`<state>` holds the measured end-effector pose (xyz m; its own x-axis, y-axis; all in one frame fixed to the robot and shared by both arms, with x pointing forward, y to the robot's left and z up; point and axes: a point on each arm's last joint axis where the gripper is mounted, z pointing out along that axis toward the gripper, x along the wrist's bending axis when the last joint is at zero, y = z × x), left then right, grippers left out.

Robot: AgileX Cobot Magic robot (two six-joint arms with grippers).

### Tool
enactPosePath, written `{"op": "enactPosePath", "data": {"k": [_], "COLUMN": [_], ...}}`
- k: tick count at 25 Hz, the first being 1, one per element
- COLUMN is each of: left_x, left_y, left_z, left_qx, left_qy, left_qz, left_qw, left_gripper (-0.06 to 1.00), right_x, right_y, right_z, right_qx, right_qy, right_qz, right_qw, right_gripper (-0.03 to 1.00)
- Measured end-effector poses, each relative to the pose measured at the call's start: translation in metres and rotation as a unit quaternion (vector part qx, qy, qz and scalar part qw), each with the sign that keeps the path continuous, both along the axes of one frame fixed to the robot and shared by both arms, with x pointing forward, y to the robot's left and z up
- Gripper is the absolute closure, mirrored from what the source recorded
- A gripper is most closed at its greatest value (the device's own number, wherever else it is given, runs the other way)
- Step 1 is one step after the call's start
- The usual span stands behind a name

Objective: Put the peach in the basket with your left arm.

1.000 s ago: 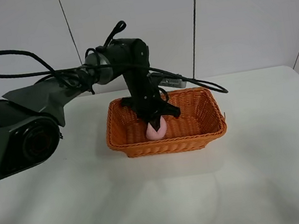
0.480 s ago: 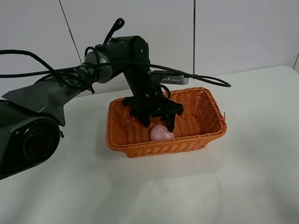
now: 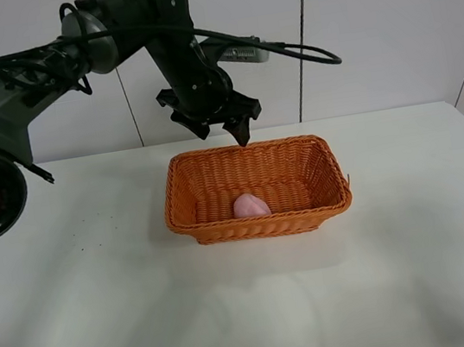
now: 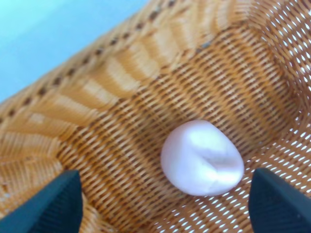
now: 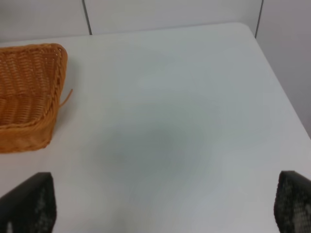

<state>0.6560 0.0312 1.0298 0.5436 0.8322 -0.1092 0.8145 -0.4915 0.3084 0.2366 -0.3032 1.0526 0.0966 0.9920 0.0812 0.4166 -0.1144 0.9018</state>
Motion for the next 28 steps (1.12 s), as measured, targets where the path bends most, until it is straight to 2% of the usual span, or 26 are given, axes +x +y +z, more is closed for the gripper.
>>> {"op": "enactPosePath", "data": {"k": [3,5,11,17,20,24,28], "left_x": [0.013,0.026,0.059,0.074,0.075,0.069,0.047], "left_y": [0.020,0.044,0.138,0.229,0.246,0.243,0.236], "left_z": [-0.001,-0.001,-0.013,-0.019,-0.019,-0.020,-0.007], "left_qx": [0.002,0.003,0.016,0.018,0.014,0.010,0.013], "left_qy": [0.000,-0.001,0.014,0.026,0.028,0.041,0.054], "left_qz": [0.019,0.043,0.128,0.219,0.236,0.234,0.227], "left_qw": [1.000,0.999,0.992,0.975,0.971,0.971,0.972], "left_gripper": [0.13,0.13,0.13,0.13,0.13,0.13,0.13], "right_x": [0.000,0.000,0.000,0.000,0.000,0.000,0.000], "right_y": [0.000,0.000,0.000,0.000,0.000,0.000,0.000], "right_z": [0.000,0.000,0.000,0.000,0.000,0.000,0.000], "right_qx": [0.000,0.000,0.000,0.000,0.000,0.000,0.000], "right_qy": [0.000,0.000,0.000,0.000,0.000,0.000,0.000], "right_qz": [0.000,0.000,0.000,0.000,0.000,0.000,0.000], "right_qw": [1.000,1.000,1.000,1.000,1.000,1.000,1.000], "right_gripper": [0.27,0.27,0.27,0.27,0.27,0.27,0.27]}}
